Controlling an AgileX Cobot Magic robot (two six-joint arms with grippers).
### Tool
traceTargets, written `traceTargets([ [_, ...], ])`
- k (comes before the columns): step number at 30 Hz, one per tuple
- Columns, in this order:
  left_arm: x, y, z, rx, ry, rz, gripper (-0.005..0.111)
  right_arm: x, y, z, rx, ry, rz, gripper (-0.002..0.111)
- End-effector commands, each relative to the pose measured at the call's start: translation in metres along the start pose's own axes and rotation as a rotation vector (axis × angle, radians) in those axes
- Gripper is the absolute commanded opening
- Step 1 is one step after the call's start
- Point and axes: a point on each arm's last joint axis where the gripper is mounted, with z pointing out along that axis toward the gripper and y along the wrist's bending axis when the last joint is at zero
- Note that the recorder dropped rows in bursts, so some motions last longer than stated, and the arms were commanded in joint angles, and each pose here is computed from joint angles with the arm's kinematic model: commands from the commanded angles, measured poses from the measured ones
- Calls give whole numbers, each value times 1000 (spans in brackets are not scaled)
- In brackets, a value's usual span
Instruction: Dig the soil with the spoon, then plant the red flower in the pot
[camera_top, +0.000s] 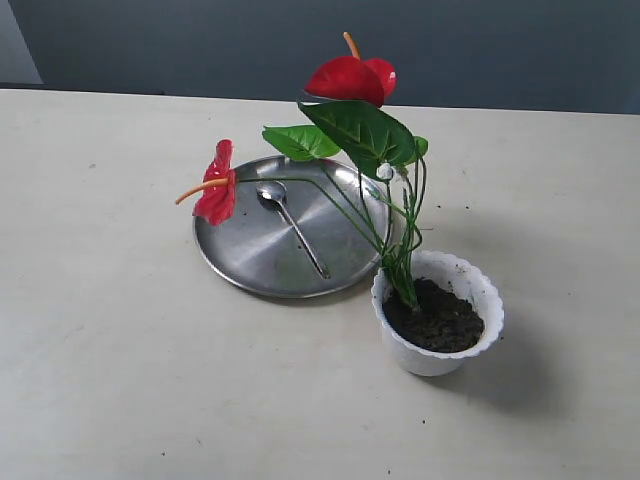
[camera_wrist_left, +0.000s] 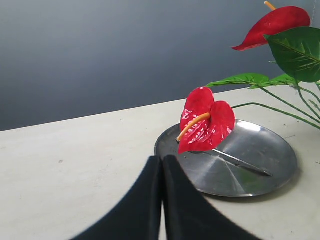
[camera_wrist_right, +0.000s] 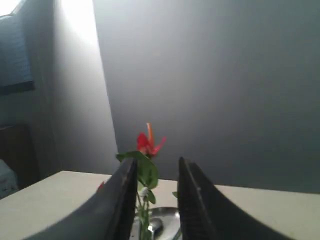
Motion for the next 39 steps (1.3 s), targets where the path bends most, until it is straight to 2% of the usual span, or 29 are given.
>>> traceTargets([
  [1, -1, 0, 0, 7, -16, -3, 1, 0, -11, -2, 219, -11, -39, 29],
  [3, -1, 0, 0, 7, -16, -3, 1, 4, -18, -4, 365, 31, -89, 29],
  [6, -1, 0, 0, 7, -16, -3, 1, 16, -26, -9, 521, 155, -75, 29],
  [10, -1, 0, 0, 7, -16, -3, 1, 37, -37, -12, 612, 192, -101, 29],
  [12, -1, 0, 0, 7, -16, -3, 1, 38, -39, -12, 611, 129, -120, 29],
  [17, -1, 0, 0, 7, -16, -3, 1, 38, -39, -12, 611, 150, -185, 29],
  [39, -1, 0, 0, 7, -16, -3, 1, 40, -39, -12, 613, 165, -175, 29],
])
